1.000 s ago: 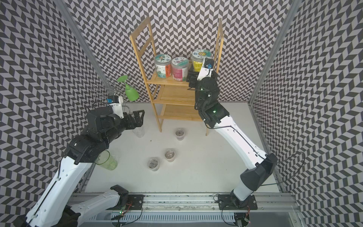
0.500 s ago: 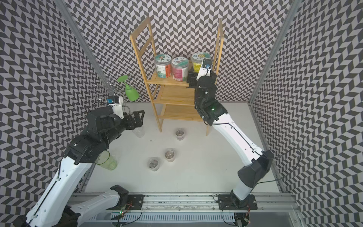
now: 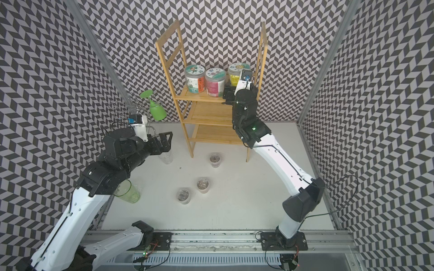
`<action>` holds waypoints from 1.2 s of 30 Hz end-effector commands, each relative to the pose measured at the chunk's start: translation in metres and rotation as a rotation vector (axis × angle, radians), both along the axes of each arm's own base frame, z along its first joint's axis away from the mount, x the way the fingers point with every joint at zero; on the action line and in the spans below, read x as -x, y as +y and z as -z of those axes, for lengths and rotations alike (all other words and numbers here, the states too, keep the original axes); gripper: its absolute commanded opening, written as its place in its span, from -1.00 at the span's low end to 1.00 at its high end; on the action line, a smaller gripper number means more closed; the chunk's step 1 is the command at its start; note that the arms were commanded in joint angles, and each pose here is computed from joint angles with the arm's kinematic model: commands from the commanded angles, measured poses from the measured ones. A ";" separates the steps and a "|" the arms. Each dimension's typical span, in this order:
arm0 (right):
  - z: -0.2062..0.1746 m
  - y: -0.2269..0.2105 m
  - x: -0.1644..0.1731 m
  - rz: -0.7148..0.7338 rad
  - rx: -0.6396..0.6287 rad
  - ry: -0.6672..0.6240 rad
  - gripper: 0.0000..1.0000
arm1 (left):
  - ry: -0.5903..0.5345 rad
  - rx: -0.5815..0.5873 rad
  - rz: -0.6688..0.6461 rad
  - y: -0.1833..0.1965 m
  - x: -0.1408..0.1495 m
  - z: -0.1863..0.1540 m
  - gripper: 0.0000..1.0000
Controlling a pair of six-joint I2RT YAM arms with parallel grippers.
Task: Place the seed container on the shelf
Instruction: Place the seed jar on the shelf.
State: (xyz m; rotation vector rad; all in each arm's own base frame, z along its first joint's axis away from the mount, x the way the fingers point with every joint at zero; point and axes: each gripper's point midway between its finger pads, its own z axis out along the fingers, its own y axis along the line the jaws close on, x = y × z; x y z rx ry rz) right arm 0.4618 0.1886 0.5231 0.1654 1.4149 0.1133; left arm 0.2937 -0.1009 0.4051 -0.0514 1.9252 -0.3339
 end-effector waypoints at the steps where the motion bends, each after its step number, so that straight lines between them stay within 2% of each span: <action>1: -0.015 -0.014 0.001 0.039 -0.066 -0.038 0.65 | -0.035 -0.006 -0.008 0.004 0.001 -0.007 0.99; 16: -0.006 -0.014 -0.002 0.052 -0.069 -0.007 0.87 | -0.040 -0.012 -0.013 0.006 0.003 -0.006 0.99; 36: -0.005 -0.011 0.005 0.083 -0.058 0.028 0.92 | -0.059 -0.017 -0.007 0.006 0.006 -0.007 0.99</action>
